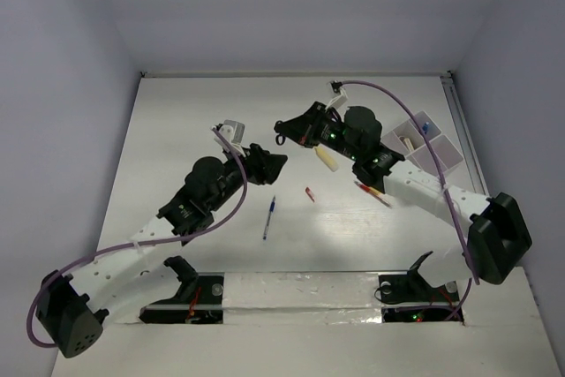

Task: Sort the stationery into containers
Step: Place the stationery in the storage box.

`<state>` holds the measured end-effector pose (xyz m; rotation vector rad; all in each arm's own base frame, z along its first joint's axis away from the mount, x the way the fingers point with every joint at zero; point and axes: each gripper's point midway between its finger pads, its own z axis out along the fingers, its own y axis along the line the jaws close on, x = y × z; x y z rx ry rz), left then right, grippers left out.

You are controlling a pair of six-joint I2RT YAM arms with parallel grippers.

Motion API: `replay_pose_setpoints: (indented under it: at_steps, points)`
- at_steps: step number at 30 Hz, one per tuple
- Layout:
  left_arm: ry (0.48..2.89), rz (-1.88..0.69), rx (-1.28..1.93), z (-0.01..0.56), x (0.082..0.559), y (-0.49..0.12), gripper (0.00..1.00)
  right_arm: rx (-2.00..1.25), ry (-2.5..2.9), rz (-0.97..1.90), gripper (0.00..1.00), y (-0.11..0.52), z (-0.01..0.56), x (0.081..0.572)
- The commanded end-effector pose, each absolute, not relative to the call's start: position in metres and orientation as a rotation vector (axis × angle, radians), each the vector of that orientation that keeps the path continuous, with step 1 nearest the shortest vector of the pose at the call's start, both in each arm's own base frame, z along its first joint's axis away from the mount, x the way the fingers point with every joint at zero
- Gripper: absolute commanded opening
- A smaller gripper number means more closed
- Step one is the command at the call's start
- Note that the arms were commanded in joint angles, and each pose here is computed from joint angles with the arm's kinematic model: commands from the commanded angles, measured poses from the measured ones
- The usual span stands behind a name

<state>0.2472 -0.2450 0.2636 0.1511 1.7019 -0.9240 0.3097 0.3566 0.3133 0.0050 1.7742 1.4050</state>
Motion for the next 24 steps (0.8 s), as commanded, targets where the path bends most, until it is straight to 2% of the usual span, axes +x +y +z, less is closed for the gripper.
replay_pose_setpoints:
  at_steps: [1,10,14,22,24]
  points:
    - [1.548,-0.896,0.087,0.315,0.262,-0.239,0.54,-0.026,1.632,1.493,0.0,0.356,0.356,0.298]
    - [1.546,-0.868,0.083,0.311,0.273,-0.249,0.48,-0.039,1.669,1.515,0.0,0.359,0.344,0.294]
    - [1.55,-0.841,0.091,0.311,0.279,-0.25,0.34,-0.047,1.674,1.523,0.0,0.36,0.342,0.292]
    - [1.548,-0.802,0.069,0.309,0.283,-0.245,0.3,-0.042,1.697,1.545,0.0,0.362,0.334,0.29]
    - [1.549,-0.802,0.071,0.308,0.282,-0.246,0.2,-0.045,1.704,1.557,0.0,0.363,0.331,0.288]
